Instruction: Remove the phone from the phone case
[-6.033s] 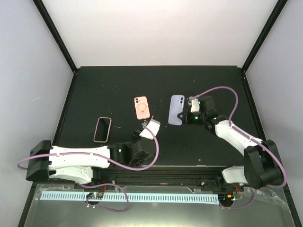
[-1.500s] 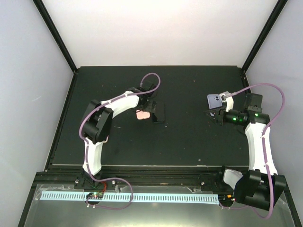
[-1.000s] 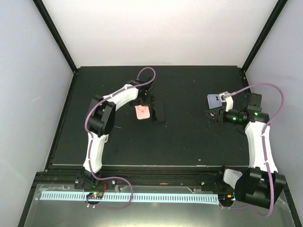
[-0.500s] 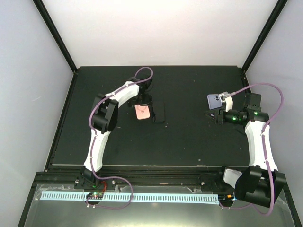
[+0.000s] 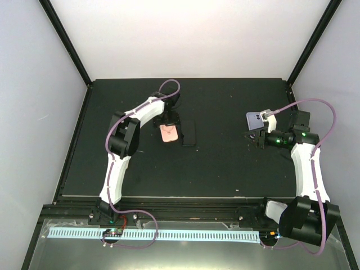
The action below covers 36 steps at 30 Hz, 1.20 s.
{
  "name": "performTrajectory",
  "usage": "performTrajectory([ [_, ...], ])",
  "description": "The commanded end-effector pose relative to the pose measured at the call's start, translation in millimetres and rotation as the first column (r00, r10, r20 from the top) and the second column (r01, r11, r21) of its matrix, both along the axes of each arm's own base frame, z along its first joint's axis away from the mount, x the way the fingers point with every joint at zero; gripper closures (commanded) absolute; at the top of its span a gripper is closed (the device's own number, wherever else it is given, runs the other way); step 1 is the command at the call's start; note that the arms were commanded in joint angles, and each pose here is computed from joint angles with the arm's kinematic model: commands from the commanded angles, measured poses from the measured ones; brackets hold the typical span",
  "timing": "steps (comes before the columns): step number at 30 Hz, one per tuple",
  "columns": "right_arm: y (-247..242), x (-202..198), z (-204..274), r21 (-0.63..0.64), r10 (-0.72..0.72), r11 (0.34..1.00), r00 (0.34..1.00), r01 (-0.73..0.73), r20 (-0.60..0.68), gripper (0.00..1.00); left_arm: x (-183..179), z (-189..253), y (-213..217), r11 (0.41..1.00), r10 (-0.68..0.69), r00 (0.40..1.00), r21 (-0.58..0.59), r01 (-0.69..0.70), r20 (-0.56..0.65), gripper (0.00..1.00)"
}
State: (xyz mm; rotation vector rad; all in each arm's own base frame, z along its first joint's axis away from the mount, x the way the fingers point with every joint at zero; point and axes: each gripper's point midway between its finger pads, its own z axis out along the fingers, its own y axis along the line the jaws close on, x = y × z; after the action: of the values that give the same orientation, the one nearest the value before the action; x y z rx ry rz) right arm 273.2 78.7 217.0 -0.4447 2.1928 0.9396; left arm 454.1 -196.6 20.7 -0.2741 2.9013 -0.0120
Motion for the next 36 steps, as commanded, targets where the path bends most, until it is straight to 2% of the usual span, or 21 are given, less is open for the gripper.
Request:
performTrajectory([
  [1, 2, -1, 0, 0.007, 0.016, 1.000, 1.000, -0.016, 0.006, 0.46, -9, -5, 2, 1.000, -0.003, 0.999, -0.028, 0.002, -0.034, 0.19],
  [4, 2, -1, 1, 0.006, 0.017, 1.000, 1.000, -0.017, 0.010, 0.46, -12, 8, -2, 0.997, -0.018, 1.000, -0.076, 0.019, 0.016, 0.30],
  [7, 1, -1, 2, 0.004, 0.016, 1.000, 1.000, -0.016, 0.012, 0.46, -17, 30, -4, 0.993, -0.028, 0.996, -0.114, 0.038, 0.089, 0.37],
  [12, 1, 0, 2, 0.003, 0.017, 1.000, 1.000, -0.017, 0.017, 0.46, -37, 78, -12, 0.980, -0.073, 0.975, -0.169, 0.110, 0.212, 0.39],
  [16, 5, -3, 8, 0.016, 0.043, 0.999, 0.998, -0.044, 0.040, 0.46, -65, 124, -42, 0.929, -0.182, 0.923, -0.249, 0.275, 0.338, 0.40],
  [18, 14, -12, 22, 0.052, 0.110, 0.992, 0.990, -0.115, 0.089, 0.46, -89, 158, -66, 0.866, -0.276, 0.855, -0.272, 0.419, 0.438, 0.40],
  [22, 26, -24, 46, 0.135, 0.169, 0.972, 0.973, -0.191, 0.155, 0.46, -135, 203, -89, 0.755, -0.337, 0.721, -0.284, 0.591, 0.605, 0.40],
  [23, 27, -26, 49, 0.142, 0.175, 0.970, 0.971, -0.199, 0.165, 0.41, -144, 216, -92, 0.719, -0.333, 0.686, -0.297, 0.628, 0.647, 0.41],
  [24, 29, -30, 54, 0.153, 0.188, 0.964, 0.966, -0.216, 0.176, 0.32, -154, 228, -95, 0.681, -0.327, 0.656, -0.312, 0.663, 0.681, 0.41],
  [25, 33, -37, 59, 0.153, 0.216, 0.957, 0.956, -0.248, 0.201, 0.16, -163, 237, -98, 0.638, -0.329, 0.619, -0.315, 0.703, 0.714, 0.41],
  [26, 37, -44, 65, 0.161, 0.245, 0.945, 0.943, -0.284, 0.223, 0.03, -178, 257, -100, 0.577, -0.321, 0.556, -0.307, 0.757, 0.767, 0.40],
  [29, 57, -64, 80, 0.165, 0.342, 0.906, 0.904, -0.390, 0.255, 0.00, -213, 287, -100, 0.439, -0.264, 0.405, -0.265, 0.858, 0.875, 0.39],
  [31, 72, -75, 87, 0.187, 0.403, 0.869, 0.874, -0.459, 0.272, 0.00, -224, 305, -94, 0.405, -0.190, 0.336, -0.238, 0.883, 0.922, 0.39],
  [33, 85, -82, 86, 0.218, 0.449, 0.833, 0.851, -0.509, 0.271, 0.00, -233, 318, -89, 0.382, -0.138, 0.303, -0.232, 0.894, 0.943, 0.39],
  [36, 103, -87, 81, 0.201, 0.504, 0.803, 0.819, -0.561, 0.276, 0.00, -242, 333, -88, 0.339, -0.085, 0.292, -0.248, 0.908, 0.953, 0.40],
])
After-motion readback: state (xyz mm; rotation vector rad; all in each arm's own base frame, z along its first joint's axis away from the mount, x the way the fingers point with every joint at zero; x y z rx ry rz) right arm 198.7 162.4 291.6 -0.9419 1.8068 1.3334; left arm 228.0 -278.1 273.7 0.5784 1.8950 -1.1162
